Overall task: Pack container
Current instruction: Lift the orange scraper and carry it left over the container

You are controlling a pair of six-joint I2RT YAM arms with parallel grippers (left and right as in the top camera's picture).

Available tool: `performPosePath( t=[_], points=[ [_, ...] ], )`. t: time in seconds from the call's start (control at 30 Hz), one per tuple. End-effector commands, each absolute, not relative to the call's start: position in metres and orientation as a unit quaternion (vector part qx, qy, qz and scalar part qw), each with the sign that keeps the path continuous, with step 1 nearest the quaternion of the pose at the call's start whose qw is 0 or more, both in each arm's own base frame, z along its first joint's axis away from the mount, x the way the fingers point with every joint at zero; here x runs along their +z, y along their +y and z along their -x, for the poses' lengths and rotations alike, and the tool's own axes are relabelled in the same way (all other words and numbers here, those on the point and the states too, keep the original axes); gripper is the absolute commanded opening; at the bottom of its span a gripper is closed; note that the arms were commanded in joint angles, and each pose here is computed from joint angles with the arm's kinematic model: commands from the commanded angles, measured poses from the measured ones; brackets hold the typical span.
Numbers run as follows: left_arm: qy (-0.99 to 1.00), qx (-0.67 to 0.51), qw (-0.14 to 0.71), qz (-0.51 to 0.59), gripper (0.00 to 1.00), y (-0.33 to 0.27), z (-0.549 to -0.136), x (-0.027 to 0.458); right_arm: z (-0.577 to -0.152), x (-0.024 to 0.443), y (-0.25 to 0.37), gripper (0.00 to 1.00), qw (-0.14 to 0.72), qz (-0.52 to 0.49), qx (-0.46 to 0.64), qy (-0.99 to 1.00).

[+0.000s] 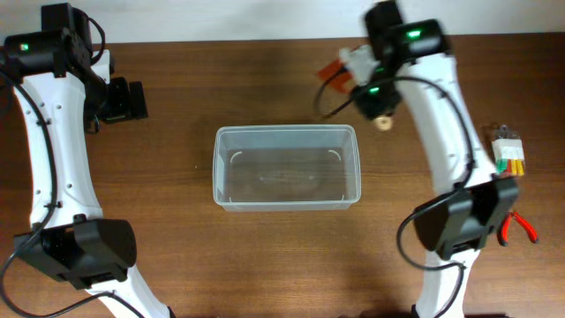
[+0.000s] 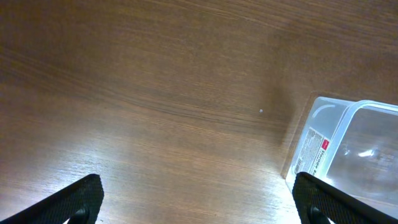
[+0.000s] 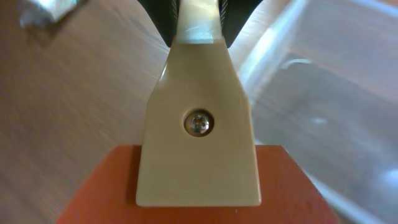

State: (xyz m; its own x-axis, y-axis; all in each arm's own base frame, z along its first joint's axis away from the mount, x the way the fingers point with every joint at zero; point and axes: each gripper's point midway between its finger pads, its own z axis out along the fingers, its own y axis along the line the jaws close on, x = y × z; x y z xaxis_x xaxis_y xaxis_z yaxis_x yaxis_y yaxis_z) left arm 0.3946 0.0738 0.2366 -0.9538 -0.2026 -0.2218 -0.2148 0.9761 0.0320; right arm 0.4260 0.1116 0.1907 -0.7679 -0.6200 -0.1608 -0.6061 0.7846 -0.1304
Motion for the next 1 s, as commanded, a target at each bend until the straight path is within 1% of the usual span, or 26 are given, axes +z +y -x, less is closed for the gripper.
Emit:
performPosePath(
  t=[0.0, 0.17, 0.3, 0.37, 0.43, 0.53, 0.7, 0.97],
  points=[
    [0.987, 0.033, 0.115, 0.103, 0.99, 0.078, -0.394, 0.241, -0.415, 0.196, 0.155, 0.04, 0.108, 0.385, -0.029, 0.916],
    [0.987, 0.033, 0.115, 0.103, 0.99, 0.077, -0.394, 0.241, -0.388, 0.195, 0.205, 0.04, 0.100, 0.452, -0.023, 0.886],
    [0.987, 0.033, 0.115, 0.103, 0.99, 0.077, -0.394, 0.241, -0.372, 0.194, 0.230, 0.04, 0.098, 0.483, -0.020, 0.870],
    [0.987, 0.033, 0.115, 0.103, 0.99, 0.077, -0.394, 0.241, -0.360, 0.193, 0.245, 0.04, 0.093, 0.521, -0.008, 0.848],
    [0.987, 0.033, 0.115, 0.103, 0.99, 0.077, -0.394, 0.241, -0.352, 0.192, 0.253, 0.04, 0.088, 0.536, 0.004, 0.840],
    [0.987, 0.033, 0.115, 0.103, 0.99, 0.078, -0.394, 0.241, -0.339, 0.188, 0.257, 0.04, 0.068, 0.557, 0.026, 0.827],
    [0.987, 0.033, 0.115, 0.103, 0.99, 0.078, -0.394, 0.241, -0.329, 0.173, 0.253, 0.04, 0.038, 0.578, 0.039, 0.814],
    [0.987, 0.033, 0.115, 0.103, 0.99, 0.077, -0.394, 0.241, -0.326, 0.140, 0.253, 0.04, 0.015, 0.582, 0.047, 0.812]
  ],
)
